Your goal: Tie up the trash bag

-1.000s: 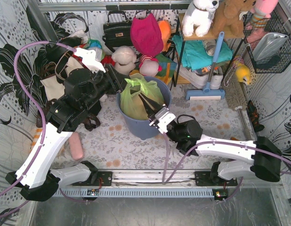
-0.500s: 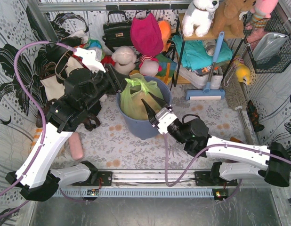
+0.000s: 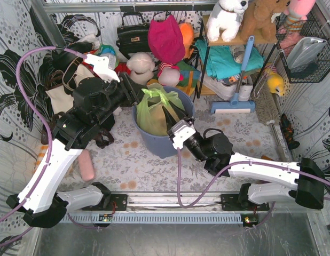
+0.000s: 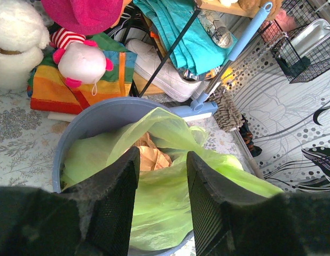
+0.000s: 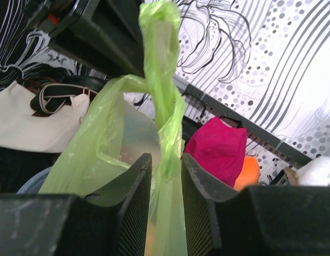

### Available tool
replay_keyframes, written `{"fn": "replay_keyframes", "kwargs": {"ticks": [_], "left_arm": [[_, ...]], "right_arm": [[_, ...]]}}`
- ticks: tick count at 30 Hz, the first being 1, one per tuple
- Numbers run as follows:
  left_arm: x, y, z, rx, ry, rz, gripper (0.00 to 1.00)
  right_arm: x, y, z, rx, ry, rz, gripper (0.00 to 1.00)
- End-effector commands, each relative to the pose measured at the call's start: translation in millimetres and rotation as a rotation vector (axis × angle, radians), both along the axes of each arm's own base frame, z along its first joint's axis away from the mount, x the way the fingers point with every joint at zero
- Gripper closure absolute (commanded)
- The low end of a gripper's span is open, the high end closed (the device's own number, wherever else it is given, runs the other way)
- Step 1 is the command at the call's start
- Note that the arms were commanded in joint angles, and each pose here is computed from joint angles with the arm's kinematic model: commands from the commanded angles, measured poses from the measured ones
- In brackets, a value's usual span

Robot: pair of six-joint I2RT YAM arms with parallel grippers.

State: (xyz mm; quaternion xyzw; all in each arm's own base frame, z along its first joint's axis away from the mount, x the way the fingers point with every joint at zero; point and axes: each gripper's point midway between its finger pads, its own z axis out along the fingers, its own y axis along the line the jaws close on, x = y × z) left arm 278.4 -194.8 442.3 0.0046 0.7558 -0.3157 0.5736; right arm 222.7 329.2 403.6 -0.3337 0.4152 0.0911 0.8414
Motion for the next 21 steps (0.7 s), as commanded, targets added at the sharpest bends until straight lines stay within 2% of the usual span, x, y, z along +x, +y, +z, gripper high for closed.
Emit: {"fn": "replay_keyframes", "kwargs": {"ticks": [1,12,16,21], "left_arm": [[-2,-3,5,-0.011,-0.019,-0.015,0.51],[-3,-2,7,-0.015,-0.025,-0.018,0.51],[-4,-1,7,-0.016,-0.025,-0.016,0.51],[-5,-1,7,-0.015,-0.024,-0.018,0.51]], "right_arm": [[-2,-12,38,0.098,-0.064,-0.033,0.72],[1,1,26,0.025,-0.064,-0.029,0.81],[1,1,24,0.033,-0.043,-0.024,0.99],[-2,8,19,0.038,-0.008,0.025,1.0]]}}
